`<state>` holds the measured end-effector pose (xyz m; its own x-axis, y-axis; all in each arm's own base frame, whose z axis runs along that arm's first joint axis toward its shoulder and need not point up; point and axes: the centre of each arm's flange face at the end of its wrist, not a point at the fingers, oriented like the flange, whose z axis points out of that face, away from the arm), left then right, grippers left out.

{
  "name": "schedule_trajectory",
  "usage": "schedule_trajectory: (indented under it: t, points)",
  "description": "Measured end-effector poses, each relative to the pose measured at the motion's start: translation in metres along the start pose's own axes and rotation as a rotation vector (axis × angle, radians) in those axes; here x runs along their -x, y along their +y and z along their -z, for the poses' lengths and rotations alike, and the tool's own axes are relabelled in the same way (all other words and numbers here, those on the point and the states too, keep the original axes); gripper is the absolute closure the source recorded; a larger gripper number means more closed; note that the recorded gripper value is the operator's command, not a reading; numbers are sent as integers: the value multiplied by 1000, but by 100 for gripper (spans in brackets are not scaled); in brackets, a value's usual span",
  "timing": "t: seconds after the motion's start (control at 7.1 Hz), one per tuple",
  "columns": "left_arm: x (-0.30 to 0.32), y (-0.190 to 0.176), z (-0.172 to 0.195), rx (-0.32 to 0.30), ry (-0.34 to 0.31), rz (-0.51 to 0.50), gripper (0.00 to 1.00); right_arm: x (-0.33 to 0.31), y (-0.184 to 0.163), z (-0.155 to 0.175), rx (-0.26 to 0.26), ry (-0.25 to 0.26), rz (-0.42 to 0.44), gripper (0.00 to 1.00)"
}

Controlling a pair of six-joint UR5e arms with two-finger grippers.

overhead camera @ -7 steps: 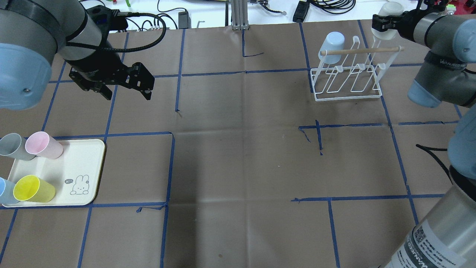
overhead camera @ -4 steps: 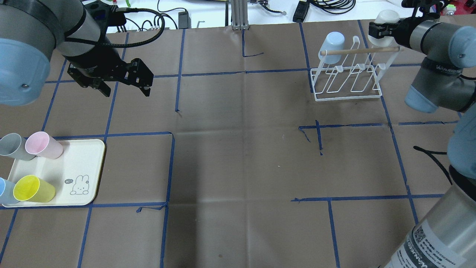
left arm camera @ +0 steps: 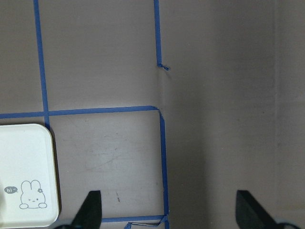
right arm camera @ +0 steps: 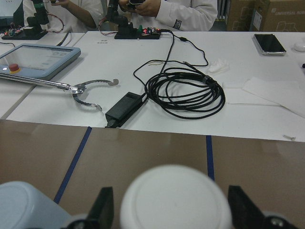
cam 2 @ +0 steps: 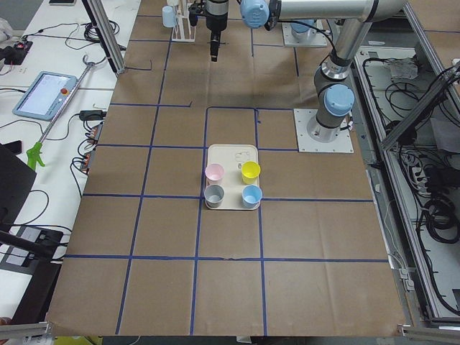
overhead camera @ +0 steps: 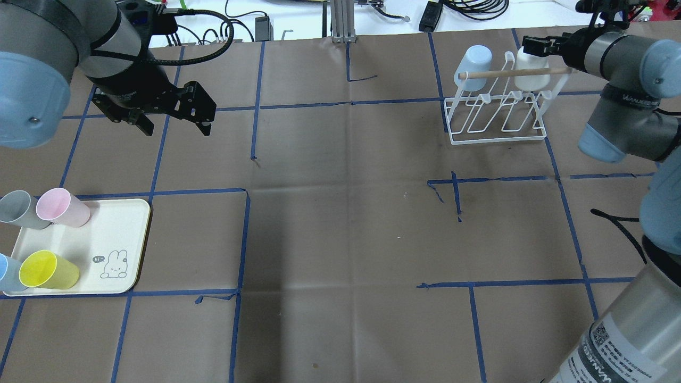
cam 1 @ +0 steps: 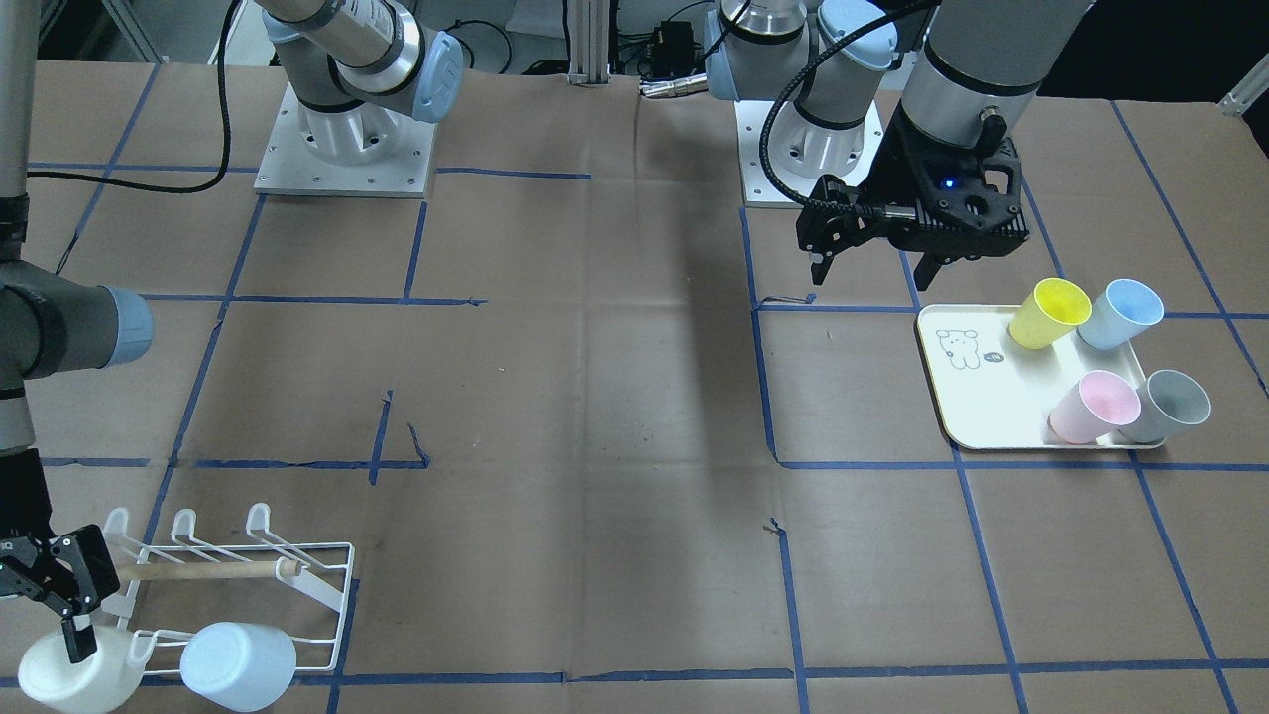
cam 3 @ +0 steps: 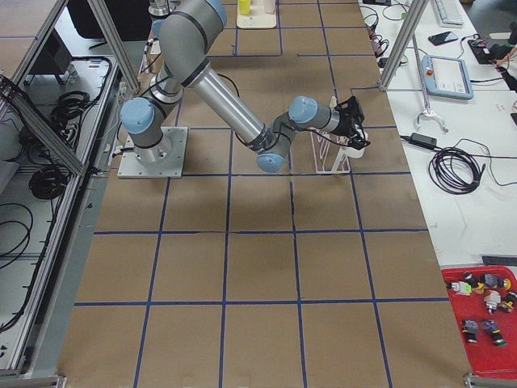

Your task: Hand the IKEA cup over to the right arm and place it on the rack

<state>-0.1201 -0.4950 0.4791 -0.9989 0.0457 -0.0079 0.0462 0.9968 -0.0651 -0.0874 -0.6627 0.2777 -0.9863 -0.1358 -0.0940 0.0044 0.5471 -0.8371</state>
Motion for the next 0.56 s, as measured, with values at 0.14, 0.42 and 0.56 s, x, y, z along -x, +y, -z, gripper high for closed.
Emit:
schedule_trajectory:
  t: [0.14, 0.42, 0.56]
  points:
    - [0, 0, 0, 0, -3, 1, 1, 1, -5, 4, -6, 0, -4, 0]
    - [0, -1, 0, -2, -4, 1, 1, 8, -27, 20, 45, -14, -30, 0]
    - [0, -1, 0, -4, -2, 0, 1, 14, -42, 34, 128, -15, -67, 0]
